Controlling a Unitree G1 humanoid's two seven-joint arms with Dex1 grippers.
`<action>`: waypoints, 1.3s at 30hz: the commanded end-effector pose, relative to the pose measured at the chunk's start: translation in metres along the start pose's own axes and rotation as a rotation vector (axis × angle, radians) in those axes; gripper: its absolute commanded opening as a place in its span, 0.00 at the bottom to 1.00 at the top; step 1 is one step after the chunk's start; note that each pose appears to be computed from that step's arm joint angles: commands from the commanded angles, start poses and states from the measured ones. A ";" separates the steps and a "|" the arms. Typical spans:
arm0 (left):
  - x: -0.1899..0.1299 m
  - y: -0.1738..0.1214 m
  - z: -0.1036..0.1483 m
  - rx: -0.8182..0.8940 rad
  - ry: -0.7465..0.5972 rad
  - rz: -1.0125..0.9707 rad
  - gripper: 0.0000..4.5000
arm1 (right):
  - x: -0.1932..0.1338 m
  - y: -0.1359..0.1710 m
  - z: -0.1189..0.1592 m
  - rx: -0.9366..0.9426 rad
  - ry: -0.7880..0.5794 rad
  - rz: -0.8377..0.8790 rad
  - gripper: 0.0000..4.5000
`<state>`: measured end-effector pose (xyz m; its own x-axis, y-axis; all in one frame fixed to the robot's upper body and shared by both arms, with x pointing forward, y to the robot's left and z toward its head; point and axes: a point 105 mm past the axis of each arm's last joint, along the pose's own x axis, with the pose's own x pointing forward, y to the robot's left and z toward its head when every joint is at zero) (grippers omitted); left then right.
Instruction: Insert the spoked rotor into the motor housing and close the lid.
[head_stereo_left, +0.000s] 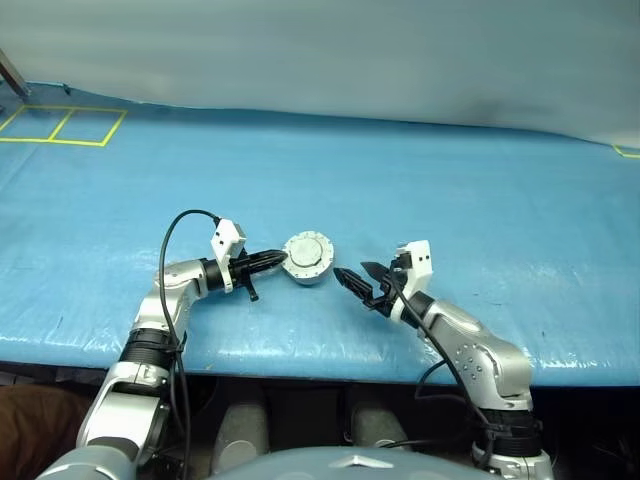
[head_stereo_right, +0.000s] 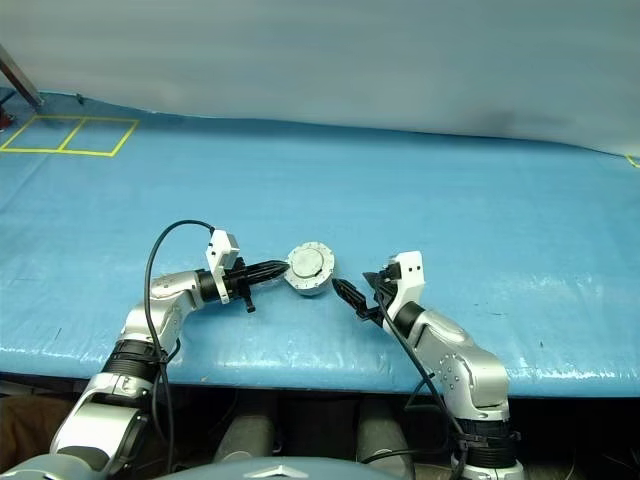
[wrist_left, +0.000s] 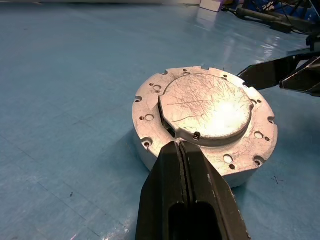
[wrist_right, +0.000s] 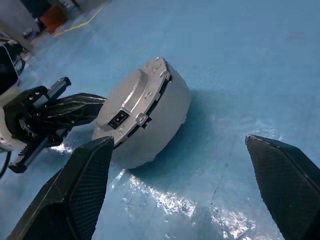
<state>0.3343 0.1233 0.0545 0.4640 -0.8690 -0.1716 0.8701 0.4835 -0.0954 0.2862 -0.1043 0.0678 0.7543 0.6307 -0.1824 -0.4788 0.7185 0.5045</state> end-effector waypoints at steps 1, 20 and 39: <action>0.000 -0.004 -0.007 -0.006 0.022 -0.005 0.00 | -0.004 0.001 0.009 0.083 -0.055 0.012 0.99; -0.001 -0.001 -0.006 -0.001 0.011 0.019 0.00 | 0.005 0.014 0.006 0.377 -0.092 0.076 0.99; -0.002 0.002 -0.005 0.013 0.006 0.035 0.00 | 0.034 0.019 -0.001 0.507 -0.094 0.120 0.99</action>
<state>0.3350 0.1265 0.0541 0.4911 -0.8556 -0.1639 0.8580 0.5075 -0.0786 0.2994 -0.0732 0.0590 0.7563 0.6483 -0.0877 -0.2664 0.4277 0.8638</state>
